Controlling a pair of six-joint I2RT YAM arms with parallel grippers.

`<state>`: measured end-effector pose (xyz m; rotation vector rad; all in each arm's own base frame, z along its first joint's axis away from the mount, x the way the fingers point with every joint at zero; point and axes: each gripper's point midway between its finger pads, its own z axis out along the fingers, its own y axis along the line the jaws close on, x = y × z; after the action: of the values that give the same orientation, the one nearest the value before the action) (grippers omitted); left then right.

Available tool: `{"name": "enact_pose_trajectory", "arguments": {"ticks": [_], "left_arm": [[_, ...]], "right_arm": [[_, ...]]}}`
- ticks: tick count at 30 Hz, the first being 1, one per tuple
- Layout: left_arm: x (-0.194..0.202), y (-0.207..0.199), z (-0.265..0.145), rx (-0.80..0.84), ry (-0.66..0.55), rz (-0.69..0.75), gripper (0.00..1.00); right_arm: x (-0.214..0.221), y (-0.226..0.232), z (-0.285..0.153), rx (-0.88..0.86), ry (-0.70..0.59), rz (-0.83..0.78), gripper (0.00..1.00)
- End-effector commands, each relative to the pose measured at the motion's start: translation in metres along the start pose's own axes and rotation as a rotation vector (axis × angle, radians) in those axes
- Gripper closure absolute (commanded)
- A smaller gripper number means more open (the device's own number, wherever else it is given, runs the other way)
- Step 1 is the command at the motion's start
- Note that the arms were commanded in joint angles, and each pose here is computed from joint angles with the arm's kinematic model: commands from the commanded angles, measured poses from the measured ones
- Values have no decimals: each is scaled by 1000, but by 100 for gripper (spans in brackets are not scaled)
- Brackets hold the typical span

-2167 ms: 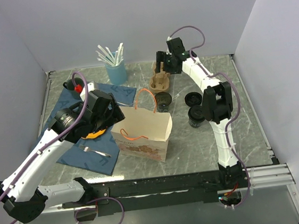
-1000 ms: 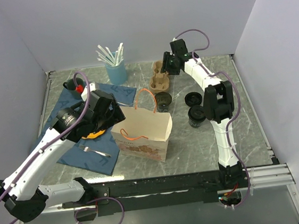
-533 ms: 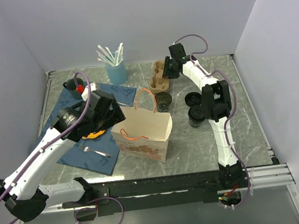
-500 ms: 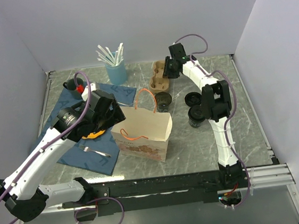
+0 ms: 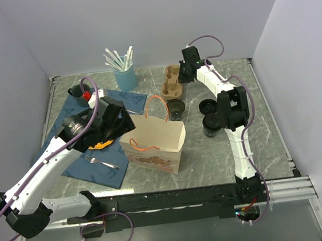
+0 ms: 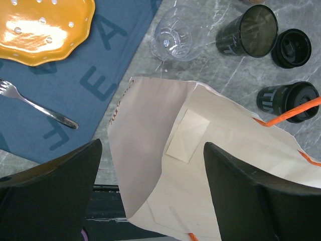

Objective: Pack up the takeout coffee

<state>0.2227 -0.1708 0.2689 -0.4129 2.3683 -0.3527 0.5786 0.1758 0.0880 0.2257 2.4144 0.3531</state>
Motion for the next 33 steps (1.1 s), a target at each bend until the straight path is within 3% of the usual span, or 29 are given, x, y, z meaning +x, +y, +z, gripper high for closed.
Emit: {"name": "enact_pose_trajectory", "arguments": {"ticks": [1,13,33], "left_arm": [[-4,-3,-4,14,-4,1,12],[-4,-8,0,12,0,11,11],[-5,-7,1,9,-4,1,11]], "right_arm": [[-30,-2,-9,6,-102,-38,86],[-51,11,-27,-74,-180,-64,100],[-78,24,-52,-160,-278,-57,100]]}}
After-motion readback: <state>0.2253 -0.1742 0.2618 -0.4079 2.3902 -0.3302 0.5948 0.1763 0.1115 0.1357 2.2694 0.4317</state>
